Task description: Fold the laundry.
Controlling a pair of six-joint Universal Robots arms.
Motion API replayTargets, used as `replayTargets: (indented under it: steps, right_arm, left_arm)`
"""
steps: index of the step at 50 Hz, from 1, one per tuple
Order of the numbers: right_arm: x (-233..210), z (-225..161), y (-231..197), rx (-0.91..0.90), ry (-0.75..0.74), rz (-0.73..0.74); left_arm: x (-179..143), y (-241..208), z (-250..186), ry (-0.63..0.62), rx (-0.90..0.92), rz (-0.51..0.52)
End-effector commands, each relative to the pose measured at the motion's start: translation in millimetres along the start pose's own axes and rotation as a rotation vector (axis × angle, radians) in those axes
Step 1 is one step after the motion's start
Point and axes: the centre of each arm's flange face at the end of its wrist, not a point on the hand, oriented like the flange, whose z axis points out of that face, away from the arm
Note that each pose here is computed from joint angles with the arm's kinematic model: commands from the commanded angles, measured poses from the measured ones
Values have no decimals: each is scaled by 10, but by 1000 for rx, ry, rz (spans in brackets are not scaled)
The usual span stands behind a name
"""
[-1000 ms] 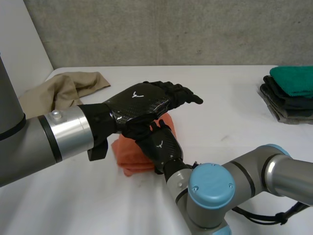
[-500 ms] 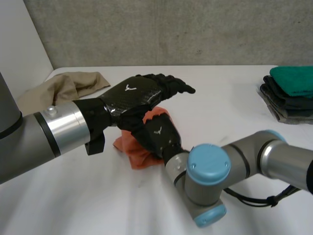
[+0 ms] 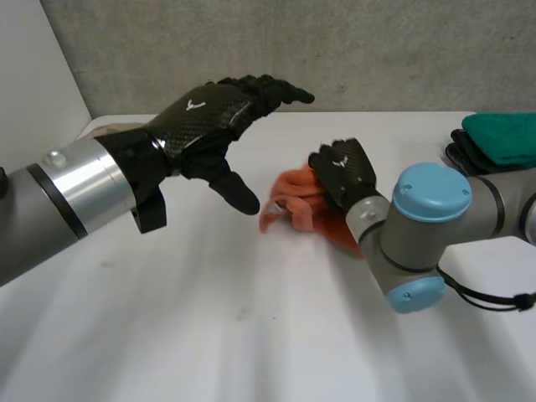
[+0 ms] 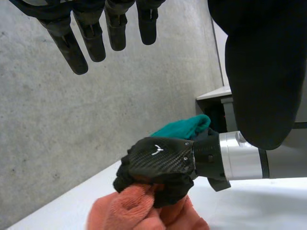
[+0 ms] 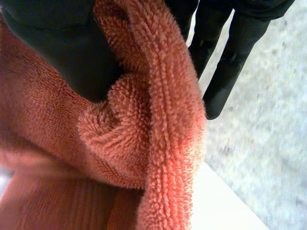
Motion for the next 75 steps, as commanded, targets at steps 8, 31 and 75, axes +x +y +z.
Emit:
replayTargets:
  steps: [8, 31, 75]
  right_arm:
    - [339, 3, 363, -12, -6, -81]
    - [905, -93, 824, -4, -199, -199]
    - [537, 35, 836, 47, -272, -236]
  left_arm:
    - [90, 170, 40, 32, -14, -6]
    - [169, 297, 88, 44, -43, -26]
    - [83, 336, 83, 17, -49, -36]
